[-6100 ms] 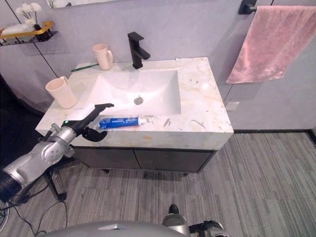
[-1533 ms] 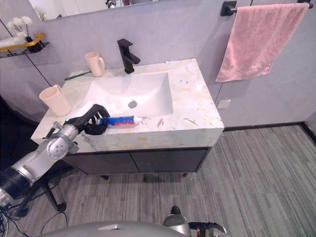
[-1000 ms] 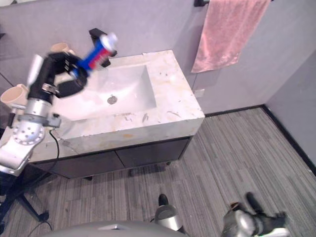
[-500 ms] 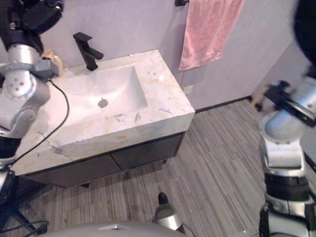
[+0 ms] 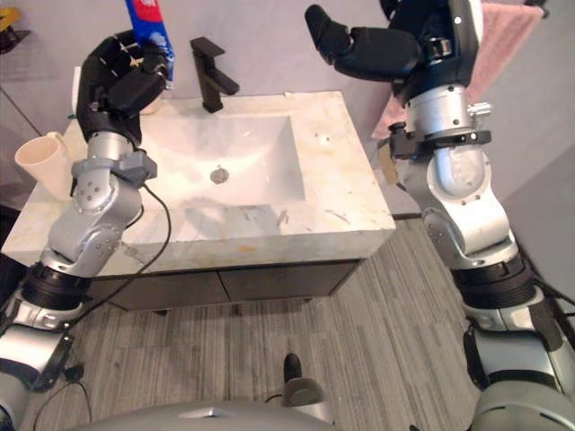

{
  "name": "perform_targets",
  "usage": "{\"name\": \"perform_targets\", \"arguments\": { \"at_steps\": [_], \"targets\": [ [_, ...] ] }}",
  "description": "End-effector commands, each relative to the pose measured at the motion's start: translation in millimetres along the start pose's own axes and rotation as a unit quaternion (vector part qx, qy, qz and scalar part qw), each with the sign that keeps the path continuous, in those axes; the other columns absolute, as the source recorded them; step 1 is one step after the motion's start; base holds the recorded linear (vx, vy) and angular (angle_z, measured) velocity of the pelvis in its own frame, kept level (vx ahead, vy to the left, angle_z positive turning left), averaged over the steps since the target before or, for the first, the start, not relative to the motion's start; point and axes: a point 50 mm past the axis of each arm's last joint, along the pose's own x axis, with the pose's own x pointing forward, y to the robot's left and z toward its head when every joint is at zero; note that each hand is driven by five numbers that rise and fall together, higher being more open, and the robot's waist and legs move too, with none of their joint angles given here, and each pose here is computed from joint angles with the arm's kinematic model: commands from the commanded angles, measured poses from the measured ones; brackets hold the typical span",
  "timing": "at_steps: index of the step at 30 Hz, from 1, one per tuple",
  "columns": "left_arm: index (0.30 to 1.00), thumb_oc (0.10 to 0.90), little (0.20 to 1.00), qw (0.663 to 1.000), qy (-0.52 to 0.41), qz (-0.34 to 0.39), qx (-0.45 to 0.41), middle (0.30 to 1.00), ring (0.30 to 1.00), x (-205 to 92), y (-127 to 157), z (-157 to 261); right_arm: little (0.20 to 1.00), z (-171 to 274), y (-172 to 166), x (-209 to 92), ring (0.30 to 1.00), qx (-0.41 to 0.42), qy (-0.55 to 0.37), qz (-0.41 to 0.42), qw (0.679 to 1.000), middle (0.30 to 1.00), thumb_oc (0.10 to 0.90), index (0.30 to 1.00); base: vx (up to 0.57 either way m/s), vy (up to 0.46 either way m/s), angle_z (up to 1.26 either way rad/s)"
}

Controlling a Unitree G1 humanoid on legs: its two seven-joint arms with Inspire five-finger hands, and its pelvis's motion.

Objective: Organize the bathroom.

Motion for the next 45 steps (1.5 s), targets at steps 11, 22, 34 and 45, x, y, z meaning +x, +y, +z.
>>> {"name": "perform_targets", "arguments": {
  "at_steps": [11, 22, 34, 45],
  "targets": [
    [0.3, 0.4, 0.3, 0.985, -0.111, -0.132, -0.025, 0.3, 0.3, -3.7, -46.9, 25.7, 0.9, 17.3, 24.8, 45.1, 0.9, 0.087, -0.018, 0.104, 0.991, 0.9, 0.8, 0.9, -0.01, -0.01, 0.14],
    [0.3, 0.4, 0.3, 0.985, -0.076, -0.154, -0.029, 0.3, 0.3, -10.2, -57.5, 6.0, 0.9, 19.6, 24.3, 65.2, 0.9, 0.075, -0.012, 0.108, 0.991, 0.9, 0.8, 0.9, -0.01, -0.003, 0.11],
    [0.3, 0.4, 0.3, 0.982, -0.045, -0.179, -0.032, 0.3, 0.3, -16.8, -63.3, -5.6, 0.9, 11.4, 21.0, 74.9, 0.9, 0.093, 0.013, 0.103, 0.99, 0.9, 0.8, 0.9, 0.0, -0.001, 0.03],
    [0.3, 0.4, 0.3, 0.979, -0.021, -0.2, -0.027, 0.3, 0.3, -23.8, -66.8, -17.2, 0.9, 8.6, 20.9, 85.5, 0.9, 0.111, 0.02, 0.097, 0.989, 0.9, 0.8, 0.9, 0.01, -0.002, 0.03]
  ]
}}
